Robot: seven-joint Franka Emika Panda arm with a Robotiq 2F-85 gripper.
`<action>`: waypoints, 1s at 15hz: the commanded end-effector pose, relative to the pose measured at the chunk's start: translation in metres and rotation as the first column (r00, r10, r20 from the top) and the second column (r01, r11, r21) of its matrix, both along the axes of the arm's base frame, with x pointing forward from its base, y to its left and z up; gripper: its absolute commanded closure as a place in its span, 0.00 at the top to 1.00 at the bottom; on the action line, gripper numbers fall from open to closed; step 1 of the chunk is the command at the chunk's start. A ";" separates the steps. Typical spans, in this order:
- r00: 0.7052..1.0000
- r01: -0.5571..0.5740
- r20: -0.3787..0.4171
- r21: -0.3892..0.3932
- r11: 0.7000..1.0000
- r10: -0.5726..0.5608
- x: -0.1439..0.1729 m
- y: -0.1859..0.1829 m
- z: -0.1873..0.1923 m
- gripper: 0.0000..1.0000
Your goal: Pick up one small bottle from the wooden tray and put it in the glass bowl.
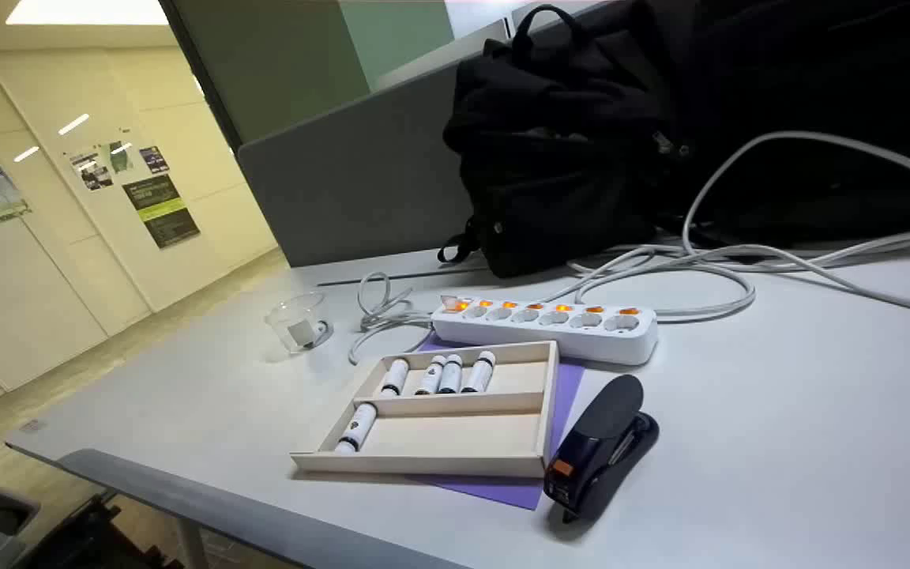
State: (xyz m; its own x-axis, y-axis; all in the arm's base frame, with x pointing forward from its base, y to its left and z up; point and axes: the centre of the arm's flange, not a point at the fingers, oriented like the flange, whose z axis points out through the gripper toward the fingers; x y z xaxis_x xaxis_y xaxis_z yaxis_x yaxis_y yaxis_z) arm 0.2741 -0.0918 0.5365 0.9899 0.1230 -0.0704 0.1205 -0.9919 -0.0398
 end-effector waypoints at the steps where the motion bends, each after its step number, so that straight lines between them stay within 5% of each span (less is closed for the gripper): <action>1: 1.000 0.000 0.001 0.000 1.000 0.000 0.000 0.000 0.000 1.00; 7: 1.000 0.000 0.001 0.000 1.000 0.000 0.000 0.000 0.000 1.00; 11: 0.991 -0.083 0.099 -0.062 0.995 0.089 0.072 -0.023 -0.042 1.00; 15: 0.995 -0.061 0.075 -0.078 0.995 0.067 0.147 -0.025 -0.085 1.00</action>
State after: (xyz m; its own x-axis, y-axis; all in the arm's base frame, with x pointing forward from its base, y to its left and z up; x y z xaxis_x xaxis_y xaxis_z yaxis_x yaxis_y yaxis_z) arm 0.3572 -0.1112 0.4764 0.9767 0.2069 0.0562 0.2044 -0.9778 0.0464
